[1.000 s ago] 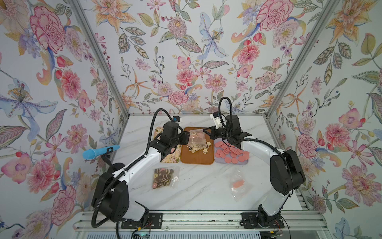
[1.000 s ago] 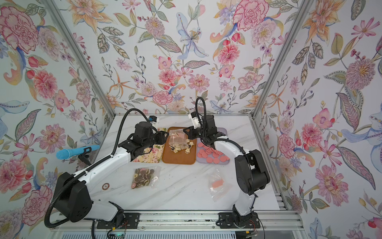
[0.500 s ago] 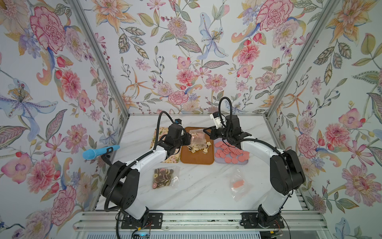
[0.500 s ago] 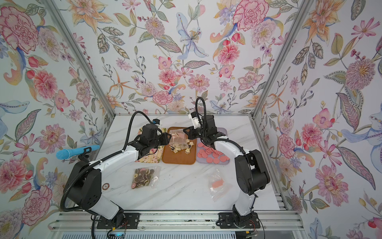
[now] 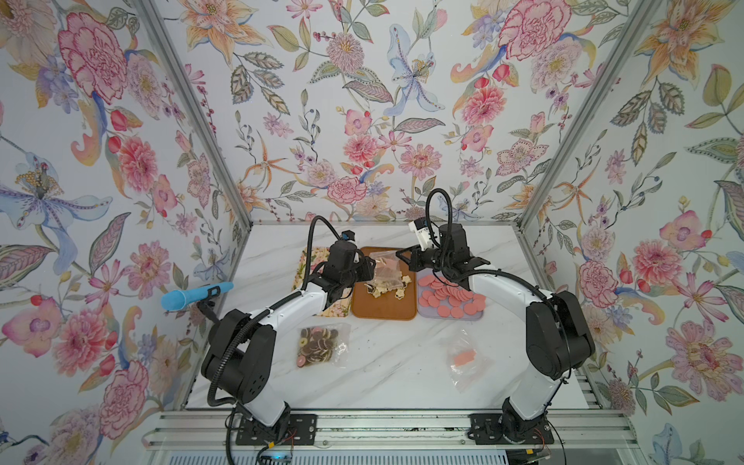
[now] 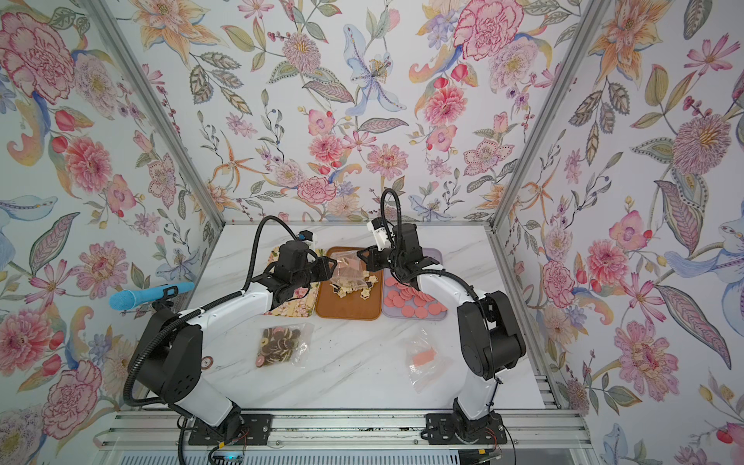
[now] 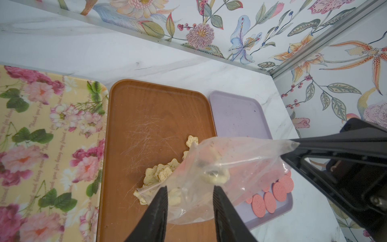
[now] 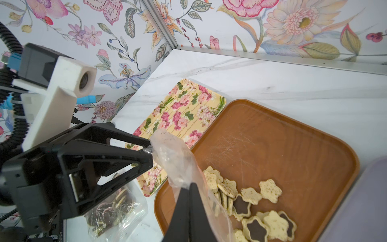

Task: Pour cookies out of the ziploc bag
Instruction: 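Pour the cookies out of the ziploc bag onto the tray.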

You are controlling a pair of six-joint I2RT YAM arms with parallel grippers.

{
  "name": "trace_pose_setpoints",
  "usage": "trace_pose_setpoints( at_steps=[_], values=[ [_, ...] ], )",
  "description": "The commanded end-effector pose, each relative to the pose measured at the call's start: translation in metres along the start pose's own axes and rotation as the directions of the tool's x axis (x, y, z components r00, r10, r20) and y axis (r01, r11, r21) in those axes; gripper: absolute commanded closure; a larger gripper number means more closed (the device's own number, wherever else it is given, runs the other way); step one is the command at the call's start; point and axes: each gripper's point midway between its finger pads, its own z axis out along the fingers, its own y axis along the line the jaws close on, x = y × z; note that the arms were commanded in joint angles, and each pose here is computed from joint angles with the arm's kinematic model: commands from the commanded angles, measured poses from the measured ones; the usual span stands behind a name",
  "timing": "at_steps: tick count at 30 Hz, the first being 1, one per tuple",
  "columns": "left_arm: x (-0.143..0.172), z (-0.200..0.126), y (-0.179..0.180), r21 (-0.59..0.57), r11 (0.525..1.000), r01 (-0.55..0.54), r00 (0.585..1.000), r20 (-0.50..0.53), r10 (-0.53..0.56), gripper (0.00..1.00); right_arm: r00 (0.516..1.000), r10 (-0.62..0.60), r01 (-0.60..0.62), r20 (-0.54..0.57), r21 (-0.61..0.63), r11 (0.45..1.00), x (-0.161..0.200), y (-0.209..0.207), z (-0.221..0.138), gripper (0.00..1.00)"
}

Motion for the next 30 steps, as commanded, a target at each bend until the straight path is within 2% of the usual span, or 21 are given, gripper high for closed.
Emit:
trace_pose_setpoints(
  at_steps=[1,7,12,17,20,23,27,30],
  values=[
    [-0.016,-0.002,-0.016,0.053,0.999,0.006,0.999,0.047,-0.008,0.75,1.000,-0.014,0.014,0.007,0.006,1.000,-0.004,0.000,0.000,1.00],
    [-0.019,-0.006,-0.021,0.080,0.997,0.007,0.998,0.057,-0.011,1.00,1.000,-0.017,0.017,0.010,0.006,1.000,-0.005,0.001,-0.002,1.00],
    [-0.027,-0.018,-0.028,0.089,0.996,-0.003,0.998,0.064,-0.003,1.00,1.000,-0.017,0.017,0.001,0.008,1.000,0.000,-0.001,-0.003,1.00],
    [-0.040,-0.027,-0.041,0.086,0.996,0.007,1.000,0.013,-0.008,1.00,1.000,-0.015,0.015,0.008,0.028,0.999,-0.001,-0.016,-0.012,1.00],
    [-0.039,-0.022,-0.049,0.147,0.985,0.094,0.994,-0.075,-0.084,1.00,1.000,-0.027,0.027,0.002,0.024,0.999,-0.002,-0.020,-0.013,1.00],
    [-0.043,-0.020,-0.055,0.223,0.951,0.212,0.974,-0.129,-0.187,1.00,0.999,-0.054,0.054,0.000,0.018,0.998,0.000,-0.022,-0.012,1.00],
    [-0.034,-0.009,-0.043,0.164,0.963,0.214,0.964,-0.197,-0.180,1.00,0.999,-0.053,0.053,0.012,0.017,0.998,-0.002,-0.025,-0.011,1.00],
    [-0.027,-0.006,-0.037,0.148,0.970,0.192,0.966,-0.202,-0.160,1.00,0.999,-0.050,0.050,0.019,0.004,0.999,-0.004,-0.023,-0.009,1.00]
  ],
)
